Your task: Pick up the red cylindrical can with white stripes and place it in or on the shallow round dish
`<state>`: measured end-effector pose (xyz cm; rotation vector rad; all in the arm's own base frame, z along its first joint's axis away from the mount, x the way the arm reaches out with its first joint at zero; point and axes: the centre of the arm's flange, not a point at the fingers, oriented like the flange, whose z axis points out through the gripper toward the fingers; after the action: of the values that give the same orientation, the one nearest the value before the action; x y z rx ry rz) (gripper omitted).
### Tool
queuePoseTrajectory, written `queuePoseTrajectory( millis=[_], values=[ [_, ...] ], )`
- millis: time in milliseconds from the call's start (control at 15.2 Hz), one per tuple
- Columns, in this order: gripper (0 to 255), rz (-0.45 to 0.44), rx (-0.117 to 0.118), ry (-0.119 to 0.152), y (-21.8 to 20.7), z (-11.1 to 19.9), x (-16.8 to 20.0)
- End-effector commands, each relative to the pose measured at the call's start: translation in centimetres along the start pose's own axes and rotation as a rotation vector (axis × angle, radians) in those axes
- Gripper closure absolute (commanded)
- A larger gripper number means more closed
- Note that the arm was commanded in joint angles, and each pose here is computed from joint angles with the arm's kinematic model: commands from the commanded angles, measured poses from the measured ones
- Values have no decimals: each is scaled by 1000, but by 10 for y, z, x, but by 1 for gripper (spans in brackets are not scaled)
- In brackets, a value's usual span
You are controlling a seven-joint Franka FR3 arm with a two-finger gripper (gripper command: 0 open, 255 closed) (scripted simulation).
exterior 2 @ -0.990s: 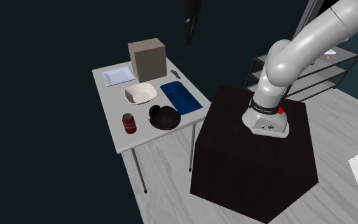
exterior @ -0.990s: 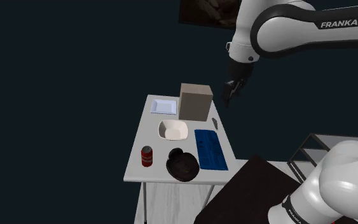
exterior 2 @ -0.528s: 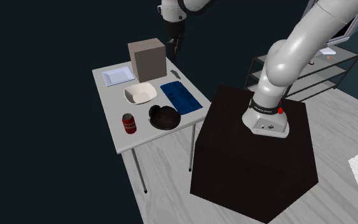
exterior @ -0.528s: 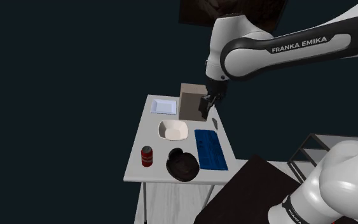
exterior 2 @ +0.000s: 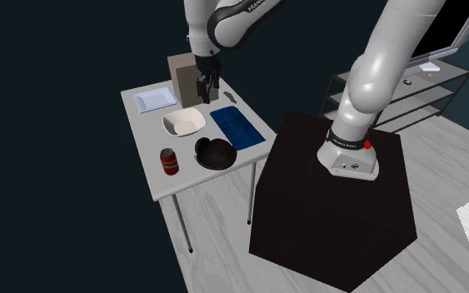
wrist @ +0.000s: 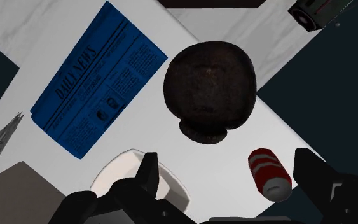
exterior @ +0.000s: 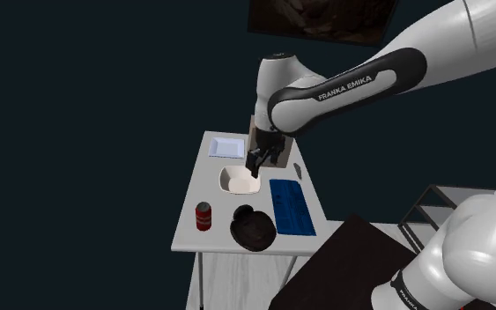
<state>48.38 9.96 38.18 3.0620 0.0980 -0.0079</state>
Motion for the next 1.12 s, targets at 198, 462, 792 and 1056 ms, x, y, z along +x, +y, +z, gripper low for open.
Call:
queuePoseTrajectory(
  millis=[198,462,792,1056],
  values=[
    [0,16,18,0,-24,49,36],
    [0,28,32,-1,-42,86,68],
    [0,43,50,-2,-66,133,107],
    [0,55,63,-3,-85,169,139]
  ],
)
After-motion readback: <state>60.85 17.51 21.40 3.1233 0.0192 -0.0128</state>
